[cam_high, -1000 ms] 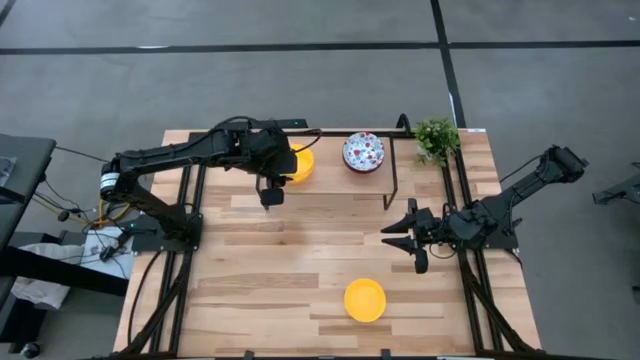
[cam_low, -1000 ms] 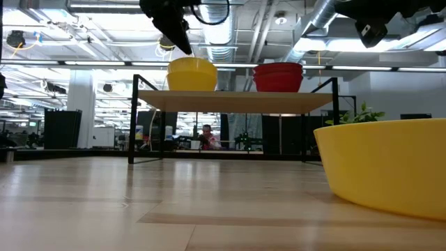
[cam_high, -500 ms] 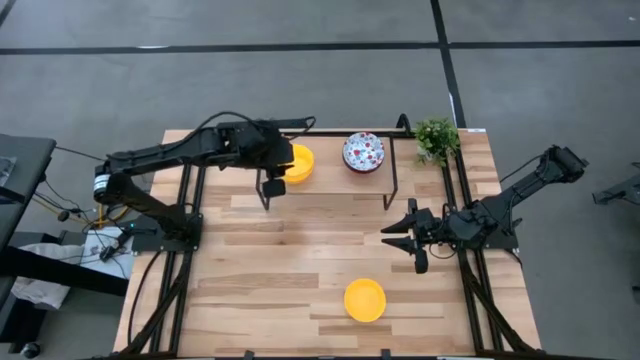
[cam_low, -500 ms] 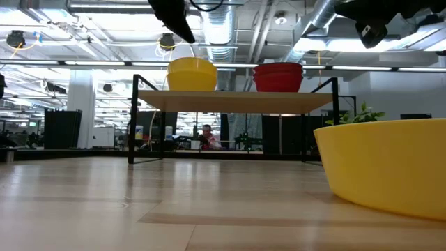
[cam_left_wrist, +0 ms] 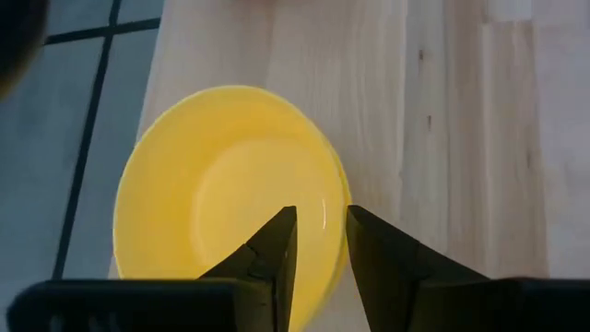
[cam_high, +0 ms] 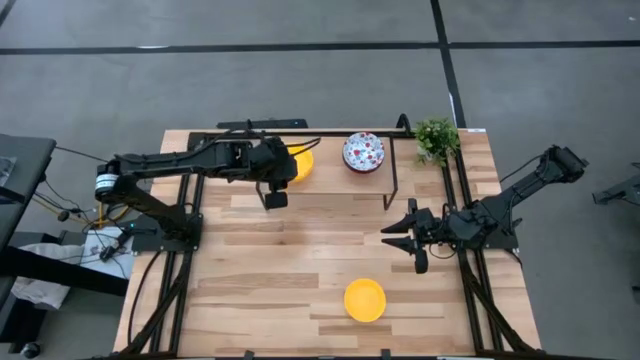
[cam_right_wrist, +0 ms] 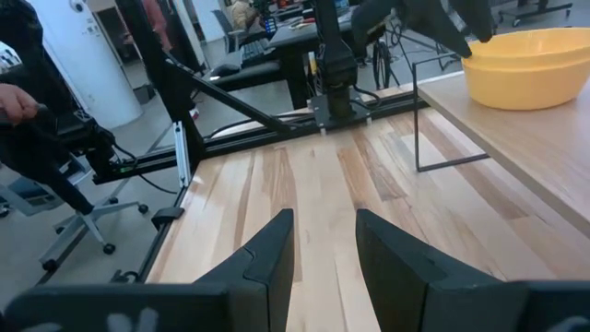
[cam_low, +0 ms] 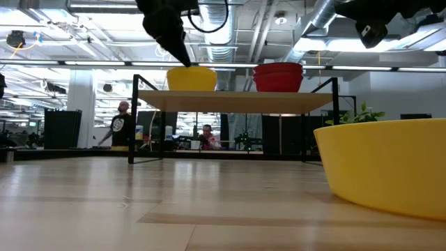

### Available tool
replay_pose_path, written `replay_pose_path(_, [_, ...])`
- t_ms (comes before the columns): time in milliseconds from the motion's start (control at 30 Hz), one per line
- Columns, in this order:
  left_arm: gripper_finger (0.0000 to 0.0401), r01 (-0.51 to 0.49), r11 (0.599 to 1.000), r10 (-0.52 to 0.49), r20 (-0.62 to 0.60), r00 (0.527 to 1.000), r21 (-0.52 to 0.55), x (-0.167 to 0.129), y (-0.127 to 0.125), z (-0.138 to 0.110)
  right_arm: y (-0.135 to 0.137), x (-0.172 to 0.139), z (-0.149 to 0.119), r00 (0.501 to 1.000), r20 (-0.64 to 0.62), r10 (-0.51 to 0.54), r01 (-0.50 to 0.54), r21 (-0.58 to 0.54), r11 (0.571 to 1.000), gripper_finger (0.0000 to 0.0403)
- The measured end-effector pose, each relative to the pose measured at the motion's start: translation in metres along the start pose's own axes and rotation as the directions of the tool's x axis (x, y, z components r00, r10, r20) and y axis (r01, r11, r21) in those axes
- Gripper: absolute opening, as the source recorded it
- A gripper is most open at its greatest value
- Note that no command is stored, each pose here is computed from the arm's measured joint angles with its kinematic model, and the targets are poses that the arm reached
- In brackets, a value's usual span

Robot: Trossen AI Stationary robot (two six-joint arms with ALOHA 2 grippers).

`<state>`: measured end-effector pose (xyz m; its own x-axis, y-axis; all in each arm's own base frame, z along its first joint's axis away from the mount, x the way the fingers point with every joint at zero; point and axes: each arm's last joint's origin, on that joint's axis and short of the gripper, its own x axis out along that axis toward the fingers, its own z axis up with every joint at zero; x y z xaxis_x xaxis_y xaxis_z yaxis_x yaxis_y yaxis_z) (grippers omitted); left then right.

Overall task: Pick & Place Mini bowls
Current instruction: Stack the top yellow bowl on top of the yellow bowl on the shelf, then stack the yellow bowl on top of the yellow bowl on the shelf

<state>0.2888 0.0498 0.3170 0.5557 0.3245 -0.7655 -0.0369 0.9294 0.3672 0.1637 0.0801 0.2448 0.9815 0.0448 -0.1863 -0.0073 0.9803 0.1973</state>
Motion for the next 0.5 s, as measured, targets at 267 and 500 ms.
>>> replay_pose_path(267, [0.0097,-0.037,0.999,0.038,0.049,0.998,-0.016,-0.002,0.002,0.003,0.000,0.000,0.000,1.000,0.000,0.000,0.000,0.000,1.000,0.0109])
replay_pose_path(500, [0.0097,-0.046,0.999,0.048,0.086,0.995,-0.025,-0.008,0.004,0.005,0.000,0.000,0.000,1.000,0.000,0.000,0.000,0.000,1.000,0.0109])
